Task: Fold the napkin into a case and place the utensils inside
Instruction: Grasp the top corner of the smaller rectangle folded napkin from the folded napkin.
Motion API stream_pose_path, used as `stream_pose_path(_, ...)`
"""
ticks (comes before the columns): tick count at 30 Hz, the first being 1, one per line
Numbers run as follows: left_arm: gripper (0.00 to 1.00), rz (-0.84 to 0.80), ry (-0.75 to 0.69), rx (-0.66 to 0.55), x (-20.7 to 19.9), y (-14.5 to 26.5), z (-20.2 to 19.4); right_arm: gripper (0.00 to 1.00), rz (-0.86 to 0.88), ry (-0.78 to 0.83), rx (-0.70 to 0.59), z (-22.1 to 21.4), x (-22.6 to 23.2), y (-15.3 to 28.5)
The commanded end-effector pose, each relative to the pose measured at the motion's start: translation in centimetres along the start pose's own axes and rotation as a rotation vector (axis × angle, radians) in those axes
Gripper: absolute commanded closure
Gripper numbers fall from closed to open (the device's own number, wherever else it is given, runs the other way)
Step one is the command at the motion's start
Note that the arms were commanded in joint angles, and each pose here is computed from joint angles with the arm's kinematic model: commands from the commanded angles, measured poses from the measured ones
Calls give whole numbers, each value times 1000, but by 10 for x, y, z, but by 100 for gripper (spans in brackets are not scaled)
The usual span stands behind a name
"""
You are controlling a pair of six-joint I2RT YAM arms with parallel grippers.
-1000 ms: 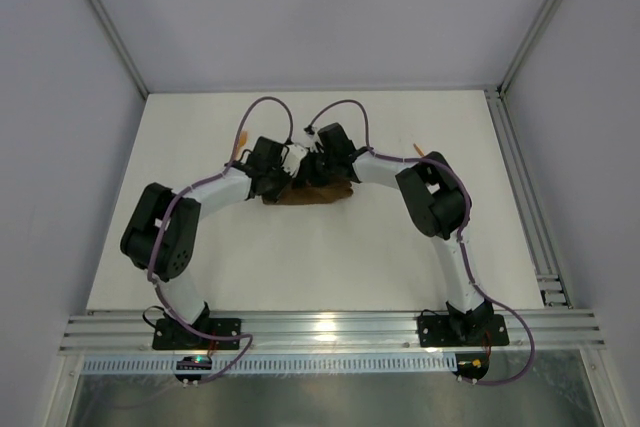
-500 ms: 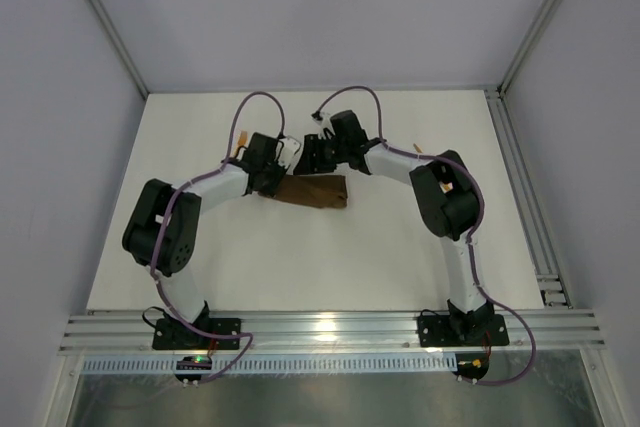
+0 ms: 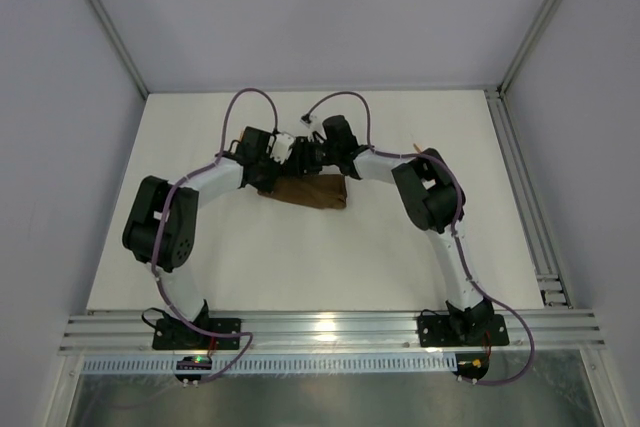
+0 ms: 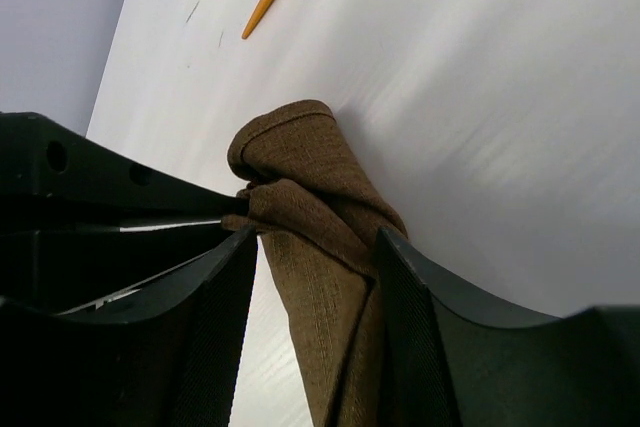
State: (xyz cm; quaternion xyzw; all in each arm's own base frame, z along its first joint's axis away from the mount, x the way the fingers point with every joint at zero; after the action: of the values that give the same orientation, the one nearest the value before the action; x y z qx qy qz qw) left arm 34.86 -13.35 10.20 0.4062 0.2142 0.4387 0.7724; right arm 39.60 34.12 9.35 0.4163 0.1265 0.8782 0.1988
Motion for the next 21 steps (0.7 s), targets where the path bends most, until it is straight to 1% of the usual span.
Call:
stream_pose_path(1,100,-32,7,-16,-2,0,11,44,98,82,-54,20,23,-14)
stream_pose_path(6,100,-41,7,-12,-2,-1,10,44,83,44,-9,2,16,-21)
stream_pose_path(8,100,-38,6,-10,-2,-1,10,45,84,37,-10,0,14,-22)
stream_pose_path(9,100,-40,6,-8,-2,-1,11,48,89,35,-10,1,15,-23)
stream_pose_path(10,100,-36,6,-5,-2,-2,10,55,90,23,-8,-1,13,-25)
stream_pose_path(13,100,-34,12,-4,-1,-2,11,68,91,14,-6,-2,11,-26)
stream_pose_path(14,100,-34,12,-9,-1,-1,12,76,92,10,-4,-2,11,-26)
stream_pose_path(21,99,-23,29,-15,0,-1,16,90,100,-6,9,-8,12,-25)
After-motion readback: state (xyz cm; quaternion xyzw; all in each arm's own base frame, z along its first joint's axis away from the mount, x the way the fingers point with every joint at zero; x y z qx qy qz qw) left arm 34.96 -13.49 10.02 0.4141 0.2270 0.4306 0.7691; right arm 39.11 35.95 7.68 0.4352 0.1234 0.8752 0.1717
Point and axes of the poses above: each gripper's point midway between its finger pads, its own y axis back along the fingers, its own x axis along the line the jaws close on, z = x × y, the point moved 8 cm from there along y, back along the fingers, and after that the axes turned 2 degrees about y, right-handed, at the moved point
